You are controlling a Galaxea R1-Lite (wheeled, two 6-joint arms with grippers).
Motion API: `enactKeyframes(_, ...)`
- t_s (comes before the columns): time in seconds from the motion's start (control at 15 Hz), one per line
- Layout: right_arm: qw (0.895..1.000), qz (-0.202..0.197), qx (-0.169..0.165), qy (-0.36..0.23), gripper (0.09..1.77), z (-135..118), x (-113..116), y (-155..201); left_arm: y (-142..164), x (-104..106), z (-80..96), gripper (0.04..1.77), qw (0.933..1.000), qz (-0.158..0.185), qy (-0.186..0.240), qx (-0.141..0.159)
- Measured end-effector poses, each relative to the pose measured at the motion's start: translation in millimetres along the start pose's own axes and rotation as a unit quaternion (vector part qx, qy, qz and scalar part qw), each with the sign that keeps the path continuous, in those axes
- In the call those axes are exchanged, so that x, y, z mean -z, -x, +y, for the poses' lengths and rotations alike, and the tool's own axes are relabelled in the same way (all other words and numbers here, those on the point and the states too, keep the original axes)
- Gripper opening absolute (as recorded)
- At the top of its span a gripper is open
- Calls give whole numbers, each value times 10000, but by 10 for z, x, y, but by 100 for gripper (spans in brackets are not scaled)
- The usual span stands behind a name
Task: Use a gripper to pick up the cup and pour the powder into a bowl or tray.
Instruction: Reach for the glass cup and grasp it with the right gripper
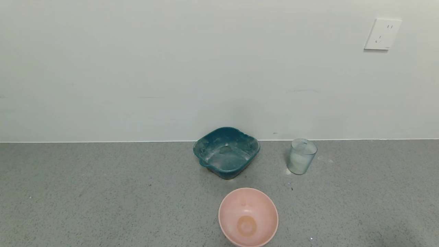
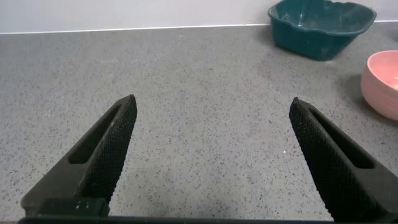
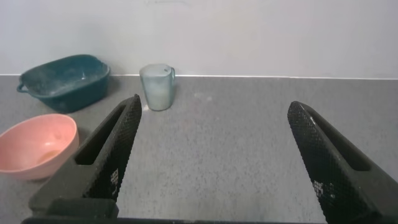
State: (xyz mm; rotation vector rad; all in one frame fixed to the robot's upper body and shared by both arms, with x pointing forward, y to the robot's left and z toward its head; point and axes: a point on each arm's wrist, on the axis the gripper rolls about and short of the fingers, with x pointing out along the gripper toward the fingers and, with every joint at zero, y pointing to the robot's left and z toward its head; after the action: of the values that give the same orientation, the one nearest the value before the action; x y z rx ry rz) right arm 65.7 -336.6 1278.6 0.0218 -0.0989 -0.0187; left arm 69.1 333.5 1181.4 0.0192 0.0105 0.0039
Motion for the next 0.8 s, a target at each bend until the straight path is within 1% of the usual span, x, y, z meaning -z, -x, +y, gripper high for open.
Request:
enactKeyframes(0.2, 9996, 284, -20, 15, 171, 12, -322, -256, 0, 0, 0, 176, 10000, 0, 0, 0)
enactKeyframes(0.33, 9982, 589, -54, 21, 171, 21, -507, -520, 0, 0, 0, 176, 10000, 0, 0, 0)
enactKeyframes(0.47, 9957, 911, -166, 19, 171, 35, -655, -831, 0, 0, 0, 176, 10000, 2, 0, 2)
enactKeyframes(0.6, 9919, 1217, -366, 9, 171, 64, -737, -1135, 0, 0, 0, 176, 10000, 0, -2, 2)
enactKeyframes(0.73, 9850, 1586, -678, 6, 171, 129, -720, -1420, 0, 0, 0, 176, 10000, 0, 0, 0)
enactKeyframes(0.8, 9804, 1802, -800, 16, 171, 168, -674, -1551, 0, 0, 0, 176, 10000, 0, 0, 0)
